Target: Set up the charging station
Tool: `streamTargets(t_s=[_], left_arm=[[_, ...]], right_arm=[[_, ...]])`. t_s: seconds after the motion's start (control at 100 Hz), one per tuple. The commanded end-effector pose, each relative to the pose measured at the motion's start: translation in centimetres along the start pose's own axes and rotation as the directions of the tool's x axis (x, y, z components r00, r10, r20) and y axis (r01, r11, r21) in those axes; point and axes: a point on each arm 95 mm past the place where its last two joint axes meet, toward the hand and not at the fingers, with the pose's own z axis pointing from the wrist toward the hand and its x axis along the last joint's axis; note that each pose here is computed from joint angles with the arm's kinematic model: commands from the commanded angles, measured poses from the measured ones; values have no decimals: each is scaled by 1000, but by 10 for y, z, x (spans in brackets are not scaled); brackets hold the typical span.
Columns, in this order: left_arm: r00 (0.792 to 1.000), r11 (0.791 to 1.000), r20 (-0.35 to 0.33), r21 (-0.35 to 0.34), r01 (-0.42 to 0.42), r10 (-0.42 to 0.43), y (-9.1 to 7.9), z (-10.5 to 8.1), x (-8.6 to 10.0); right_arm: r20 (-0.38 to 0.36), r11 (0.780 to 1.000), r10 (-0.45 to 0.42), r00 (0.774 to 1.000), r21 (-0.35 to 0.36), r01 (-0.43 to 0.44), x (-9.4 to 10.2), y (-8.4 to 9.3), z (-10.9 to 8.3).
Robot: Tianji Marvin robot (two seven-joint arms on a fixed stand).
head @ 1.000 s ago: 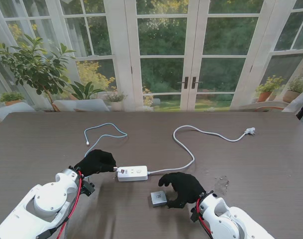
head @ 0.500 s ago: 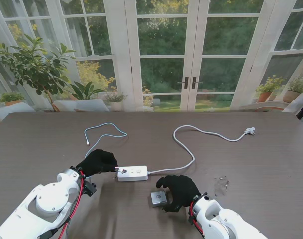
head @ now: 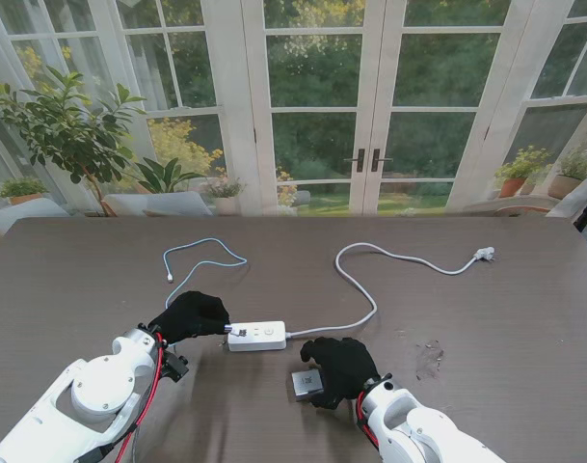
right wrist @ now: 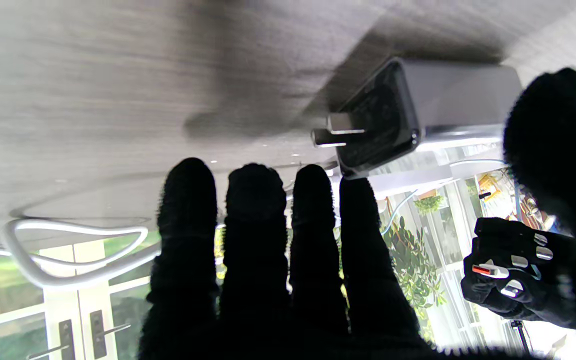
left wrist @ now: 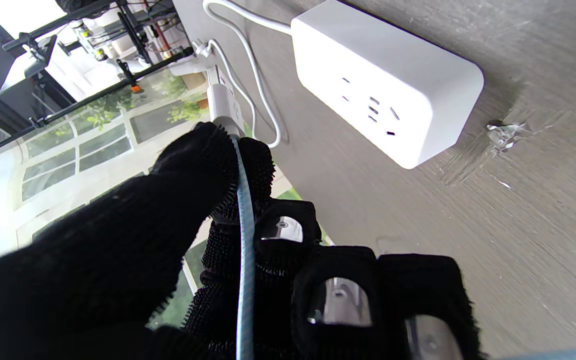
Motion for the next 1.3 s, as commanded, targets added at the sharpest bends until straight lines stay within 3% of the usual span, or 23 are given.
streamTargets(t_s=[0.0,0.65,1.29], left_arm=[[1000,1000,-2,-17,11,-11,5,0,2],[1000,1000,1,-15,15,-15,6,-2,3],[1000,1000,9,-24,20,-20,8,-4,4]], right_arm=[[-4,1000,-6,1000,22,7,2,-5,0],[-22,999,-43,999,30,44,4,-19,2],[-89,998,-38,995,43,42,1,-19,2]])
